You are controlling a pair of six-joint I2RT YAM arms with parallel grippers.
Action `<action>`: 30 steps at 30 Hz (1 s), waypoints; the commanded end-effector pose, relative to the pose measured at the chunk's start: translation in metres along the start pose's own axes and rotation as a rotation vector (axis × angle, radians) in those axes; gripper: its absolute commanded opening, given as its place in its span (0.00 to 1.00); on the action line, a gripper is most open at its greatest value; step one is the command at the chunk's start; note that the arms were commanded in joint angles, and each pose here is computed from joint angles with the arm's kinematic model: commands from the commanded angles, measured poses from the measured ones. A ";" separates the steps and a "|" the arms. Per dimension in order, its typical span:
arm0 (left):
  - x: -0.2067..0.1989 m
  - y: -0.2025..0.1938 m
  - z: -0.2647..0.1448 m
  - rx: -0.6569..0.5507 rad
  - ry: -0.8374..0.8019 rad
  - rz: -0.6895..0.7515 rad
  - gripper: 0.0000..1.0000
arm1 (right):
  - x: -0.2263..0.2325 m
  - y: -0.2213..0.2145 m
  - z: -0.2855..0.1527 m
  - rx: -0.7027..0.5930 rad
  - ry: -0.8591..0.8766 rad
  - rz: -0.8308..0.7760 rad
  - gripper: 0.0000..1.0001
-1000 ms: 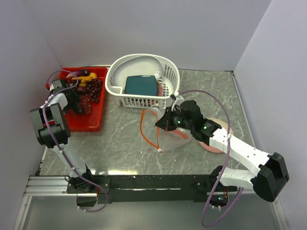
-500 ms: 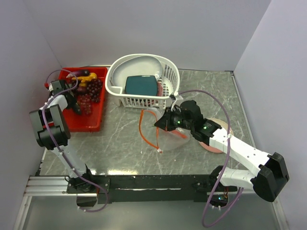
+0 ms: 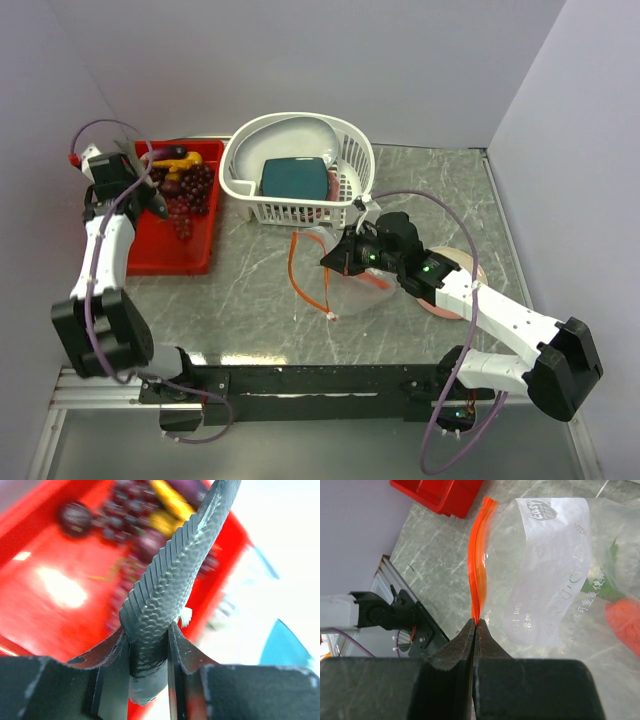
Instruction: Place the food in the zip-top bag and seal the zipper
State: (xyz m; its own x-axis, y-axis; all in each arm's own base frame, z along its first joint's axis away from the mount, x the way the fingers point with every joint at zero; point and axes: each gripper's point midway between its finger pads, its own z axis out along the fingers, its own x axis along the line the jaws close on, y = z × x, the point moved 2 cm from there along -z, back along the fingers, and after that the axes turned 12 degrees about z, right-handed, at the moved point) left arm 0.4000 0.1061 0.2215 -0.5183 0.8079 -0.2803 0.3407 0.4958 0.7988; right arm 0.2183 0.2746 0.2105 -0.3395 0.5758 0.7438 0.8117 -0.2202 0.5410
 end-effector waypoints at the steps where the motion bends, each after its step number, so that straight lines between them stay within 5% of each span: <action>1: -0.048 -0.006 -0.063 -0.032 -0.188 -0.048 0.01 | 0.016 0.017 -0.003 -0.086 0.062 0.018 0.00; 13: -0.170 -0.091 -0.207 0.022 -0.686 -0.176 0.01 | 0.053 0.036 0.025 -0.208 0.033 0.149 0.00; 30: -0.185 -0.150 -0.222 0.038 -0.679 -0.142 0.01 | 0.102 0.067 0.049 -0.200 0.158 0.268 0.00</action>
State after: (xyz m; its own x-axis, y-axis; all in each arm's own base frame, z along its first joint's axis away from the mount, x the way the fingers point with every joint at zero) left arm 0.2660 -0.1862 0.2576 0.0494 0.7632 -0.6443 0.4019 0.5754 0.7124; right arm 0.2566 0.3467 0.2726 -0.1716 0.4302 0.8863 0.7850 -0.4838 0.3869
